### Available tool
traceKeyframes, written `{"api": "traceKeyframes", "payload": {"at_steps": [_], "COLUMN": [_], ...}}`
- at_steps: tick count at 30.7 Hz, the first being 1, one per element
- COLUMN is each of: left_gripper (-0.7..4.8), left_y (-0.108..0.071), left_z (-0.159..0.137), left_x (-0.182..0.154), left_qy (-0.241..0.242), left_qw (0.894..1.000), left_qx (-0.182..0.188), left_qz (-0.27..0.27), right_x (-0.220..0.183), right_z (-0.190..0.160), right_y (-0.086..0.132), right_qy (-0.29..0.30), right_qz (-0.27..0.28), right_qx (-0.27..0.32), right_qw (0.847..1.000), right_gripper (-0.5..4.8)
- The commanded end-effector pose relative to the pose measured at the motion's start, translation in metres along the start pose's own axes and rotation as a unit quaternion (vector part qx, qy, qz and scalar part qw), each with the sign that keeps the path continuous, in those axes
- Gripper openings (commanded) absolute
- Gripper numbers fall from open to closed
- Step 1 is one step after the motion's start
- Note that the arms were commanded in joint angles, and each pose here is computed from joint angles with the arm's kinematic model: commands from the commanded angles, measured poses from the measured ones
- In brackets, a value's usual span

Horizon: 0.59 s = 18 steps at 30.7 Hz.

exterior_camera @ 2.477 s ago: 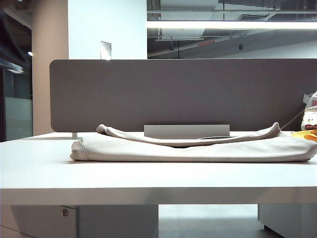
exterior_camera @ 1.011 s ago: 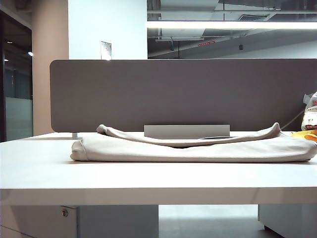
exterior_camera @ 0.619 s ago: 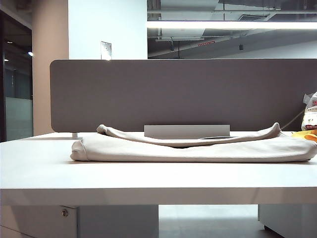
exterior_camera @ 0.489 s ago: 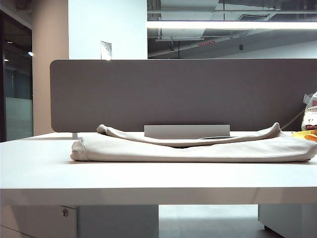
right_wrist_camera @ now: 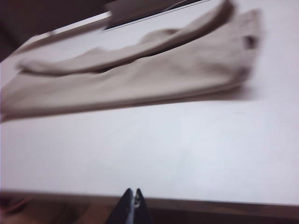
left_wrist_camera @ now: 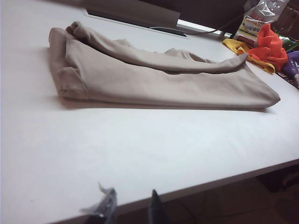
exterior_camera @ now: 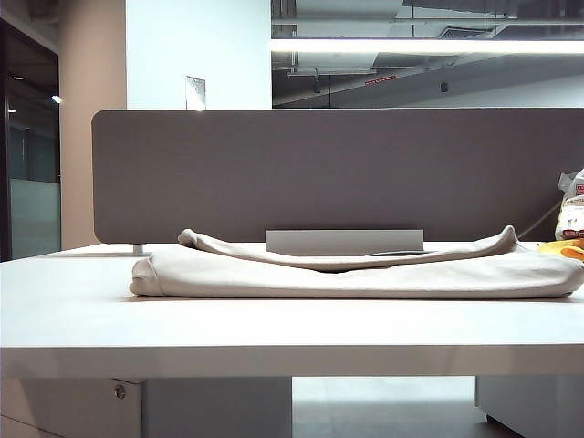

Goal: Fold the bottom side of the T-shirt horizontally towards the center, about one-third of the way, then fold the sleeve back towards the center, creating a straight line along the edge of the T-shirt, and finally fold the bottom of the T-shirt up towards the top, creating a neat rectangle.

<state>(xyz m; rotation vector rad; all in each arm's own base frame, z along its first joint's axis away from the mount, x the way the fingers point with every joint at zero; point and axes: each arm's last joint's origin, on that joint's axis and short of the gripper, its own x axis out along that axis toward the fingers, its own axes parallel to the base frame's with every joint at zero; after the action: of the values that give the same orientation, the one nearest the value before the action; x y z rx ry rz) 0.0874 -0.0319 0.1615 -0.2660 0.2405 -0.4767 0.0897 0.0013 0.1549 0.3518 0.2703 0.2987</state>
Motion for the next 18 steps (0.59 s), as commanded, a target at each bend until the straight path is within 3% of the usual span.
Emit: {"api": "traceKeyframes", "payload": {"at_steps": [1,4,9,12,18], "left_gripper": [0.92,0.92,0.92,0.92,0.92], "left_y": [-0.001,-0.001,-0.001,-0.001,-0.001], "left_z": [0.002,0.002,0.002,0.002,0.002], "left_x": [0.0,0.0,0.0,0.0,0.0], "left_qy": [-0.007,-0.007,-0.007,-0.007,-0.007], "left_qw": [1.0,1.0,1.0,1.0,1.0], "left_qx": [0.006,0.006,0.006,0.006,0.006], "left_qz": [-0.001,-0.001,-0.001,-0.001,-0.001], "right_x": [0.002,0.004,0.005,0.006,0.009], "right_z": [-0.001,-0.004,-0.004,-0.002,-0.006], "right_y": [0.009,0.017,0.024,0.023,0.013], "right_qy": [0.014,0.028,0.006,-0.009,-0.034], "right_qz": [0.051,0.091,0.093,0.036,-0.094], "right_qx": [-0.015,-0.035,-0.183,-0.213,-0.211], "right_qw": [0.999,0.995,0.979,0.976,0.972], "right_gripper": [-0.01,-0.01,-0.01,-0.01,-0.01]}}
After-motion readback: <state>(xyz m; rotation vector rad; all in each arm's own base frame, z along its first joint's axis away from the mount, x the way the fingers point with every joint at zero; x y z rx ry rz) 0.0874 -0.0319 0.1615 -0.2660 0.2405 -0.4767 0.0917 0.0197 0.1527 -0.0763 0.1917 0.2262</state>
